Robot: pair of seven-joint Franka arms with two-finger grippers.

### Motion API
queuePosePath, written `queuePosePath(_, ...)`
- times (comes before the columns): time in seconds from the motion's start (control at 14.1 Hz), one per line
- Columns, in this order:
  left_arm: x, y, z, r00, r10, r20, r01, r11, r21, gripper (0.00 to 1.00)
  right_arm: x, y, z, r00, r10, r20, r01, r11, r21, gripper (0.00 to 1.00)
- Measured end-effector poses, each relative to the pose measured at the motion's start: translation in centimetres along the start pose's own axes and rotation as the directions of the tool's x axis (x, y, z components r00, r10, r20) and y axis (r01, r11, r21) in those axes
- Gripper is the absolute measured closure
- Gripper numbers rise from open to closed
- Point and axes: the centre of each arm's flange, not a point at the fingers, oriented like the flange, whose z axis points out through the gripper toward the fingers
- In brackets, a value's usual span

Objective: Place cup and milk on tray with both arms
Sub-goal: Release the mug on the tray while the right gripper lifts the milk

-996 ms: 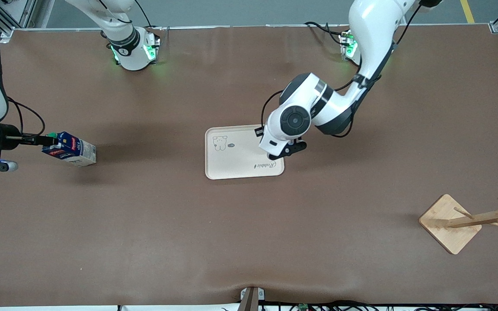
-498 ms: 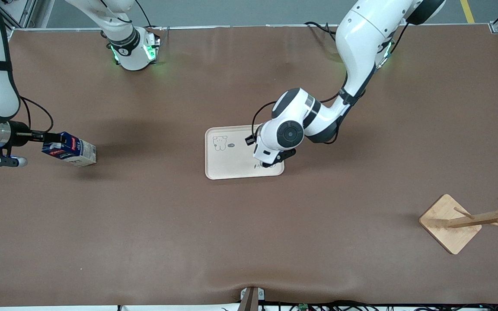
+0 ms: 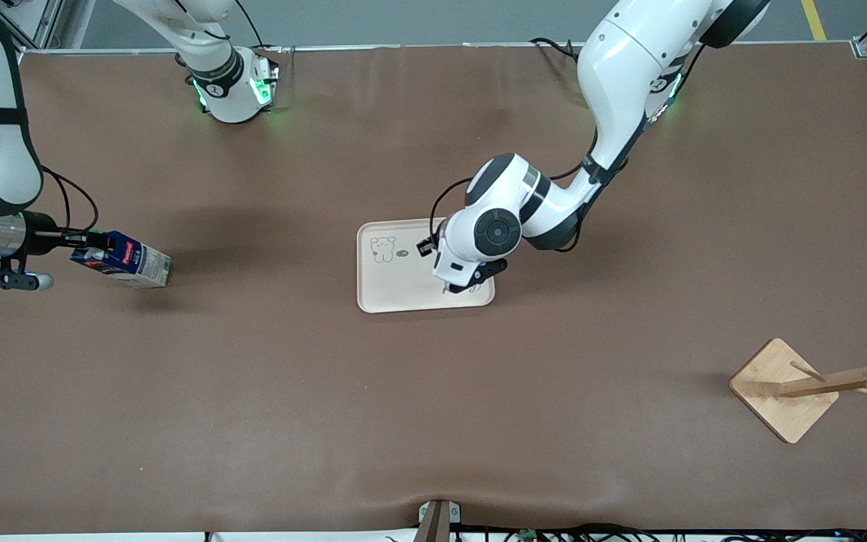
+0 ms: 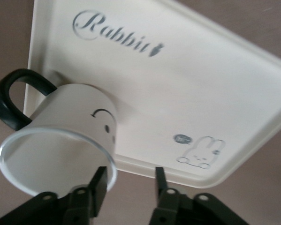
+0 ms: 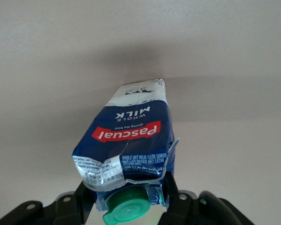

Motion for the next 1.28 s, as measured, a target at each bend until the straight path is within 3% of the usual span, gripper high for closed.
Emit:
queuePosePath(0.21, 1.3, -0.4, -8.8, 0.999, 0.034, -0.033, -0.035, 0.999, -0.016, 0.15, -0.2, -0.6, -0.5, 1.0, -0.012, 0.015, 0.012, 1.0, 0.002, 0.45)
queuePosePath(0.36, 3.4, -3.3, -15.7, 0.997, 0.053, -0.062, -0.054, 0.998, -0.013, 0.0, -0.3, -2.6, -2.9, 0.998, -0.048, 0.046, 0.048, 0.999, 0.003, 0.46)
queuePosePath(0.57, 6.9, -9.2, -24.4, 0.981, 0.07, -0.178, -0.065, 0.997, 0.033, 0.0, -0.5, -8.2, -8.8, 0.99, -0.137, 0.037, 0.138, 0.99, -0.024, 0.46)
queuePosePath(0.78, 7.7, -13.4, -30.0, 0.955, 0.078, -0.285, -0.049, 0.993, 0.108, 0.0, -0.6, -11.6, -12.1, 0.982, -0.189, 0.001, 0.189, 0.981, -0.046, 0.46)
queuePosePath(1.07, 7.1, -18.6, -36.3, 0.918, 0.174, -0.356, -0.1, 0.971, 0.215, 0.0, -1.1, -16.9, -13.6, 0.983, -0.184, -0.016, 0.182, 0.981, -0.072, 0.46)
queuePosePath(1.28, 6.1, -25.0, -42.5, 0.911, 0.192, -0.366, -0.11, 0.966, 0.233, 0.0, -1.9, -22.3, -13.8, 0.986, -0.165, -0.026, 0.163, 0.985, -0.058, 0.46)
